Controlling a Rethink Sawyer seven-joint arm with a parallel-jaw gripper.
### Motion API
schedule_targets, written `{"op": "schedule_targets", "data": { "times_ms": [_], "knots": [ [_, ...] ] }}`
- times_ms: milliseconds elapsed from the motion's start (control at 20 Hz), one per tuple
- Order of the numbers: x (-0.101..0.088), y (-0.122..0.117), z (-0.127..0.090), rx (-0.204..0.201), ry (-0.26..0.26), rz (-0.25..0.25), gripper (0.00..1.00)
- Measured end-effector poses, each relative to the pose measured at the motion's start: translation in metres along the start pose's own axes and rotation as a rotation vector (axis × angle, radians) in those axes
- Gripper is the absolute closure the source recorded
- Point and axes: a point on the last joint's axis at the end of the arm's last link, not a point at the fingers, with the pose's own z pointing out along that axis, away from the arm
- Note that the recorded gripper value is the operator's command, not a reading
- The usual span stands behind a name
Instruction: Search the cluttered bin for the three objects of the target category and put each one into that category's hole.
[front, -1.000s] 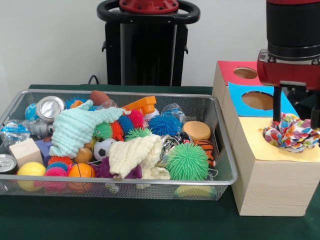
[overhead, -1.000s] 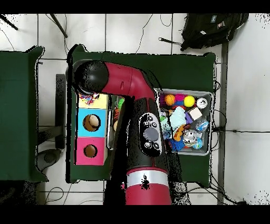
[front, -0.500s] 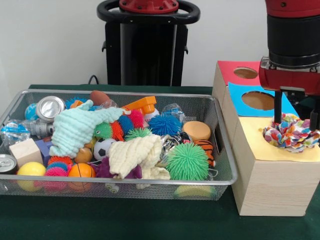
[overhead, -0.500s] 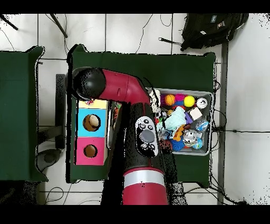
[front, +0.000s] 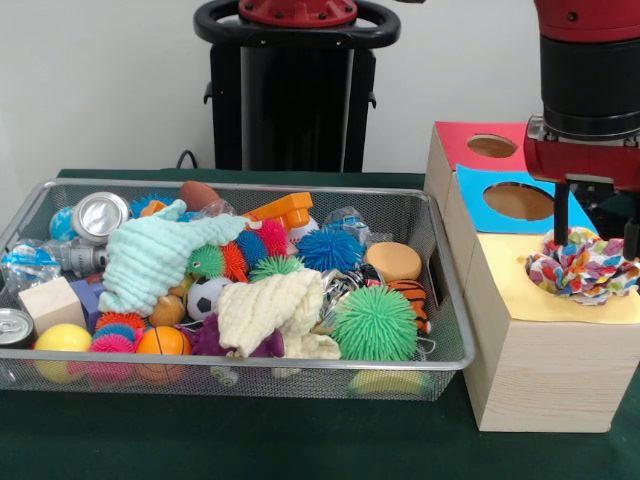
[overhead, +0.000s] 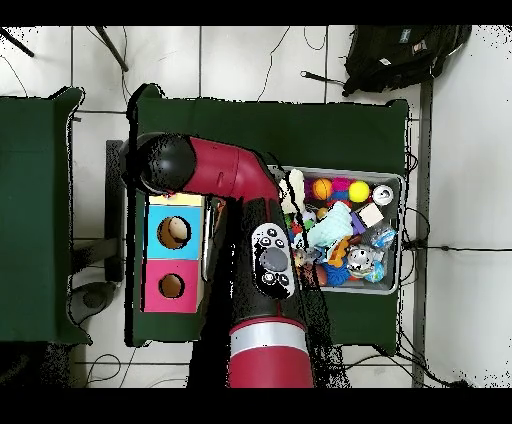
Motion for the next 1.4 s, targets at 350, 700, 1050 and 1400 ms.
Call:
{"op": "schedule_targets", "data": {
  "times_ms": [350, 700, 1050, 1400],
  "knots": [
    [0.009, -0.003, 0.012, -0.004, -0.015, 0.000, 0.00],
    [0.017, -0.002, 0.023, -0.006, -0.029, -0.011, 0.00],
    [0.015, -0.002, 0.029, -0.014, -0.054, -0.012, 0.00],
    [0.014, -0.004, 0.040, -0.023, -0.078, -0.013, 1.00]
  ]
}}
